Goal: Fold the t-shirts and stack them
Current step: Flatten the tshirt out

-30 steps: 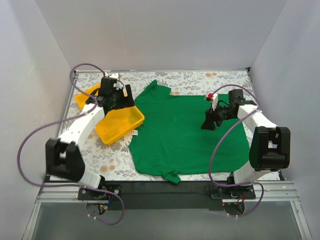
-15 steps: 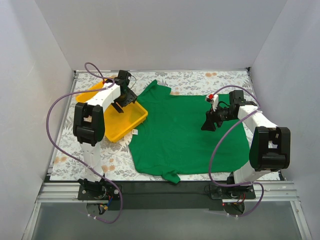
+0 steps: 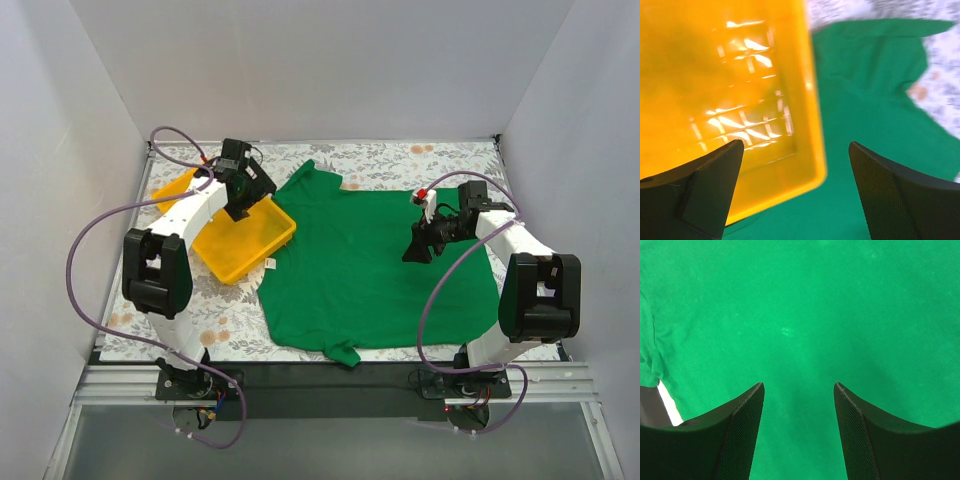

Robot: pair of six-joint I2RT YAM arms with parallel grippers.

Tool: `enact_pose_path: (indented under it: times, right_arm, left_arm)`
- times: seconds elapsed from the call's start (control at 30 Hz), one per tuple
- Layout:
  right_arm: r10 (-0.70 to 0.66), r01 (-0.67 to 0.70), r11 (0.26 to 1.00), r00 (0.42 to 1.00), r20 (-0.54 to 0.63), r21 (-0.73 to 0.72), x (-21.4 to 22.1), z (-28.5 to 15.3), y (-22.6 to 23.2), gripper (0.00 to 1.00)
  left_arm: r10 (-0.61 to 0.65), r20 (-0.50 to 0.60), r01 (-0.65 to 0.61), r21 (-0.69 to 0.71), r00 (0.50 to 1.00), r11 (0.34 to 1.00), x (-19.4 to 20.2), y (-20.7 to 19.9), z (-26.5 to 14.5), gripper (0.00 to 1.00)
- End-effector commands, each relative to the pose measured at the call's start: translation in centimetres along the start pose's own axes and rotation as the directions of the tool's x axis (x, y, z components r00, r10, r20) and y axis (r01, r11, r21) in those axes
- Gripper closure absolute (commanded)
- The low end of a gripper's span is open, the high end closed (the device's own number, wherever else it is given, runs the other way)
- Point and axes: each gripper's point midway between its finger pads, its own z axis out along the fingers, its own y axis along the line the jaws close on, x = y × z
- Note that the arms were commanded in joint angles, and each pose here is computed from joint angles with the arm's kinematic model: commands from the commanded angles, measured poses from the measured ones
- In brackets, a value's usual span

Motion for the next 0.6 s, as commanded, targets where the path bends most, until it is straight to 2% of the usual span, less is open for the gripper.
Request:
enact_pose_path:
  times: [0.0, 0.03, 0.07, 0.13, 0.17, 0.23, 0.3, 0.37, 0.4, 0.43, 0.47, 0.53, 0.57]
  right_arm:
    - [-0.015, 0.015, 1.000, 1.000, 0.024, -0.023, -0.5, -0.2, 0.7, 0.36]
    - [-0.016, 0.016, 1.000, 1.000, 0.023, -0.022, -0.6, -0.3, 0.6, 0.35]
    - [-0.016, 0.017, 1.000, 1.000, 0.023, -0.022, -0.5, -0.3, 0.7, 0.35]
    - [-0.002, 0.002, 1.000, 0.999, 0.034, -0.001, -0.4, -0.9, 0.0, 0.35]
    - [-0.003, 0.003, 1.000, 0.999, 0.037, -0.002, -0.4, -0.9, 0.1, 0.35]
    - [0.006, -0.006, 1.000, 0.999, 0.037, -0.001, -0.3, -1.0, 0.0, 0.35]
    - [0.007, -0.007, 1.000, 0.999, 0.039, -0.002, -0.2, -1.1, 0.0, 0.35]
    - [0.010, -0.010, 1.000, 0.999, 0.039, -0.004, -0.2, -1.1, 0.0, 0.36]
    - [0.008, -0.008, 1.000, 0.999, 0.039, -0.004, -0.2, -1.1, -0.1, 0.35]
    - [0.008, -0.008, 1.000, 0.999, 0.038, -0.005, -0.2, -1.1, 0.0, 0.36]
    - [0.008, -0.008, 1.000, 0.999, 0.038, -0.006, -0.2, -1.1, 0.0, 0.35]
    - [0.011, -0.011, 1.000, 0.999, 0.039, -0.008, -0.2, -1.1, 0.0, 0.35]
    - [0.011, -0.011, 1.000, 0.999, 0.039, -0.008, -0.2, -1.1, 0.0, 0.35]
  left_arm:
    - [-0.018, -0.008, 0.019, 0.078, 1.000, 0.997, -1.1, -2.3, 1.0, 0.14]
    - [-0.022, -0.032, 0.024, 0.069, 0.999, 0.997, -1.2, -3.0, 1.0, 0.14]
    - [-0.033, -0.076, 0.033, 0.003, 0.997, 0.999, -0.2, -2.1, 3.3, 0.17]
    - [-0.075, -0.083, 0.070, -0.067, 0.994, 0.995, -0.7, -2.1, 3.9, 0.22]
    - [-0.093, -0.092, 0.081, -0.127, 0.991, 0.989, -0.4, -1.3, 5.5, 0.27]
    - [-0.104, -0.099, 0.087, -0.164, 0.990, 0.983, -0.5, -1.3, 5.8, 0.30]
    - [-0.096, -0.094, 0.075, -0.207, 0.991, 0.976, -0.4, -0.5, 6.9, 0.40]
    - [-0.062, -0.091, 0.041, -0.216, 0.994, 0.976, -0.6, -0.2, 7.2, 0.54]
    - [-0.038, -0.088, 0.019, -0.212, 0.995, 0.977, -0.9, -0.2, 7.2, 0.82]
    - [-0.015, -0.084, -0.003, -0.217, 0.996, 0.976, -1.1, -0.1, 7.1, 0.96]
    - [0.039, -0.079, -0.055, -0.215, 0.996, 0.975, -1.5, 0.0, 6.9, 1.00]
    - [0.110, -0.043, -0.117, -0.230, 0.993, 0.966, -2.6, 0.5, 6.5, 1.00]
    - [0.192, -0.043, -0.196, -0.236, 0.980, 0.952, -2.8, 1.2, 5.9, 1.00]
